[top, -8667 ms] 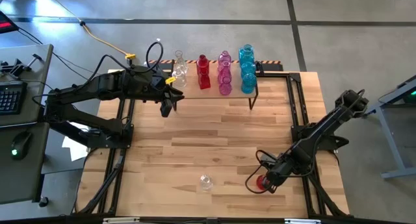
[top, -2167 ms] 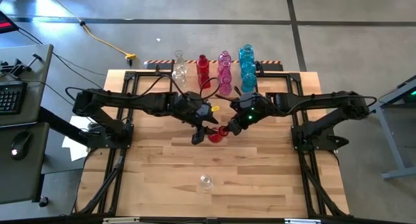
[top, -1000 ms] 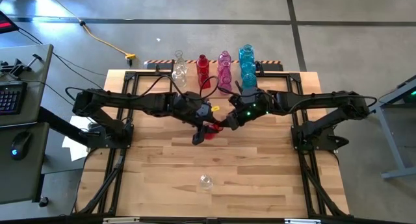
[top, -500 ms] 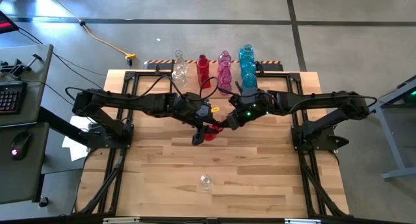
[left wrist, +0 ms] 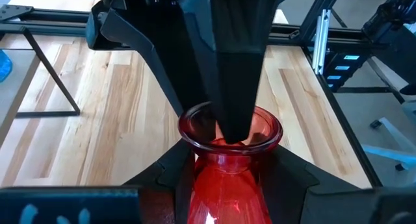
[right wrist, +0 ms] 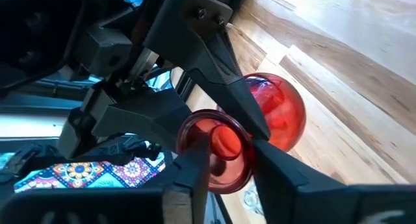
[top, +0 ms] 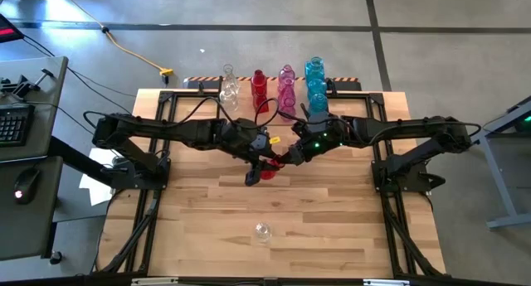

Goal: Sort vases onto shelf
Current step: Put the red vase on the shelf aligned with the other red vases

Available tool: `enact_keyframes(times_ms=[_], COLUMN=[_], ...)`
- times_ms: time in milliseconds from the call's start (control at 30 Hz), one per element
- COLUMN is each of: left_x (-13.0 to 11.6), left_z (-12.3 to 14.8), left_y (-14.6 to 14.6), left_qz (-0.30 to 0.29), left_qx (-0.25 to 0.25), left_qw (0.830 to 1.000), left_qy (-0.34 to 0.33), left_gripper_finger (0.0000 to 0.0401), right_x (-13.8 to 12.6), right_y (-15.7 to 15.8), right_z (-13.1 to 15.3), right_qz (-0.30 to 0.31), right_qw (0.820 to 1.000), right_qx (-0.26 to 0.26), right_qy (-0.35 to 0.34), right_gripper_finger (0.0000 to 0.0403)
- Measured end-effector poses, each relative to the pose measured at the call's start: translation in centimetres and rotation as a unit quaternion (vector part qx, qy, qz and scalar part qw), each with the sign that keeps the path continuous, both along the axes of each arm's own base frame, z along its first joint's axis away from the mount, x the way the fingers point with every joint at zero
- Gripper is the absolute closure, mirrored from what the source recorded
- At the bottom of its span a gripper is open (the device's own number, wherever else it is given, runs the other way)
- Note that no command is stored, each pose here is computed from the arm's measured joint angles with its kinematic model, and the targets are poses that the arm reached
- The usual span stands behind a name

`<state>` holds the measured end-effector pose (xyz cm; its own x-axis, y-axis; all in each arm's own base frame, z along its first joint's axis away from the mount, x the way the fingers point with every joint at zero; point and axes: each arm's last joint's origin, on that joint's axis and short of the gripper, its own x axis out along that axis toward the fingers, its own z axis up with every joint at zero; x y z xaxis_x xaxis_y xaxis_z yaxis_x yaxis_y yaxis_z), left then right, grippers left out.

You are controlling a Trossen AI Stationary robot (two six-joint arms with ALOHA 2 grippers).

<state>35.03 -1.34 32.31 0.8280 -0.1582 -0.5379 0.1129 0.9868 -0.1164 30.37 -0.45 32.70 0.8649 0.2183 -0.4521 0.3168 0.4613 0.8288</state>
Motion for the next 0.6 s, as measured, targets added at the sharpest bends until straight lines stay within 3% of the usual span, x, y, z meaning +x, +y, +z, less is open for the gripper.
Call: enact_keyframes(times_ms=[200,400,600], left_x=[-0.8,-3.1,-5.0], left_z=[0.5,1.3,2.8], left_y=[0.1,0.3,0.5], left_qz=[-0.001,-0.001,0.008], left_qx=[0.011,0.024,0.047], left_qw=[1.0,0.999,0.998], left_qy=[0.006,0.047,0.04], left_gripper_finger=[0.0273,0.0273,0.0273], right_x=[0.2,0.2,-0.1], right_y=[0.0,-0.1,-0.2], right_z=[0.3,0.7,1.5], right_qz=[-0.002,-0.01,-0.027], right_qw=[1.0,0.999,0.998], right_qx=[0.007,0.016,0.007], right_qy=[-0.017,-0.029,-0.056], right_gripper_finger=[0.0285,0.0284,0.0284])
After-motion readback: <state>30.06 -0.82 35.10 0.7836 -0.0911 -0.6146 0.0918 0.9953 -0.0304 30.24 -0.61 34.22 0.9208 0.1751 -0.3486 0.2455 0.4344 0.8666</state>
